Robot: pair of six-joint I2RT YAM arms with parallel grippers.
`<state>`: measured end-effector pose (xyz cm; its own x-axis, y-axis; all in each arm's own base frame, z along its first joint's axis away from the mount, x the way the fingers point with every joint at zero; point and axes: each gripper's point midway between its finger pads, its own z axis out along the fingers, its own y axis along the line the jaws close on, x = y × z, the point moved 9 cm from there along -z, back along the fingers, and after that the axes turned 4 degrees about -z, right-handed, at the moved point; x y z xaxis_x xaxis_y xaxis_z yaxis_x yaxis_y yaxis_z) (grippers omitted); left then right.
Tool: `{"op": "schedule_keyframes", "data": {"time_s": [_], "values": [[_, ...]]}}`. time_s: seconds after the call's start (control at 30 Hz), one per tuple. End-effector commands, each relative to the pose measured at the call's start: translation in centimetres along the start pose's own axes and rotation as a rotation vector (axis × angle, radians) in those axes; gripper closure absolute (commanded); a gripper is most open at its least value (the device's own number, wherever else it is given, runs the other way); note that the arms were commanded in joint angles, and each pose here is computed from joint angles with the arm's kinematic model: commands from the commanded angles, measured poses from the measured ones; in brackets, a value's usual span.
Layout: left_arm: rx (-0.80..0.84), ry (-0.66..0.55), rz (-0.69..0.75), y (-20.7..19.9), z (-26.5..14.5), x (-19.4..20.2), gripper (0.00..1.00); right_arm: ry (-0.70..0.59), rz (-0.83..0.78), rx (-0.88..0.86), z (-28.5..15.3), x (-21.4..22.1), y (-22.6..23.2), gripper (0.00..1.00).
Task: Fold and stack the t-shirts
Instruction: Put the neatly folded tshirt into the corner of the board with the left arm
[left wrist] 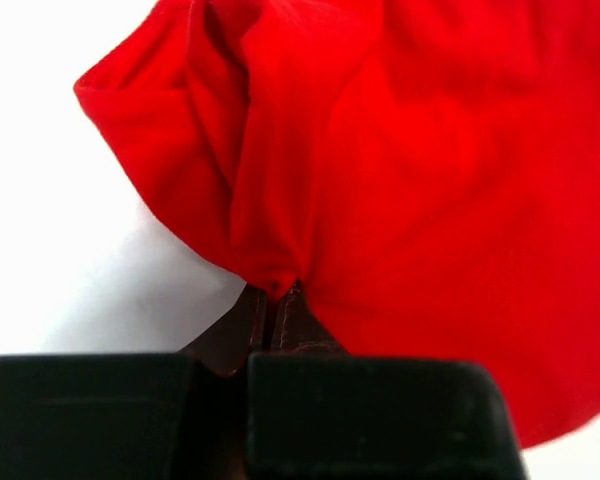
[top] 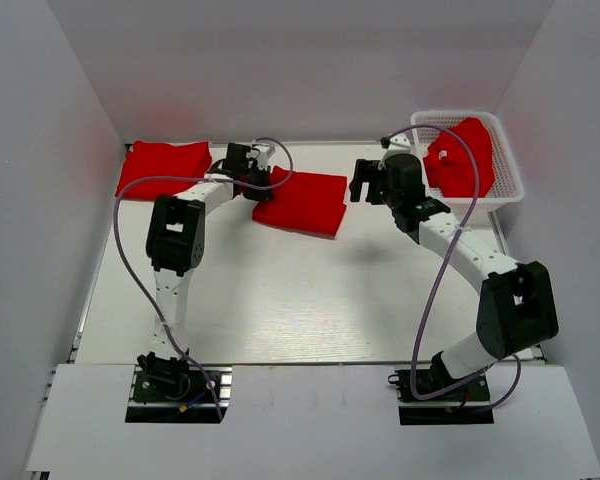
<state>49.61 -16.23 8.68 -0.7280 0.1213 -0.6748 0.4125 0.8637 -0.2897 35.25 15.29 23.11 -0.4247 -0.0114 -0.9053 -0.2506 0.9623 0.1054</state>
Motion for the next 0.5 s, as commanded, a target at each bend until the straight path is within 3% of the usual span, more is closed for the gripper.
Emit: {"op": "schedule_keyframes", "data": {"time_s": [0.0, 0.17, 0.47], "values": [[0.070, -0.037, -0.035, -1.9, -4.0, -1.1, 1.00, -0.074, 0.009, 0.031, -1.5, -1.8, -0.3, 0.10], [0.038, -0.196, 0.016, -2.9, -8.3, -4.7, 1.00, -0.147, 0.046, 0.070, -3.7, -2.0, -0.9, 0.10], [-0.040, -0.242, 0.104, -2.5, -13.2, -8.8, 1.00, -0.244, 0.086, 0.213, -9.0, -0.3, -2.9, 0.10]]}}
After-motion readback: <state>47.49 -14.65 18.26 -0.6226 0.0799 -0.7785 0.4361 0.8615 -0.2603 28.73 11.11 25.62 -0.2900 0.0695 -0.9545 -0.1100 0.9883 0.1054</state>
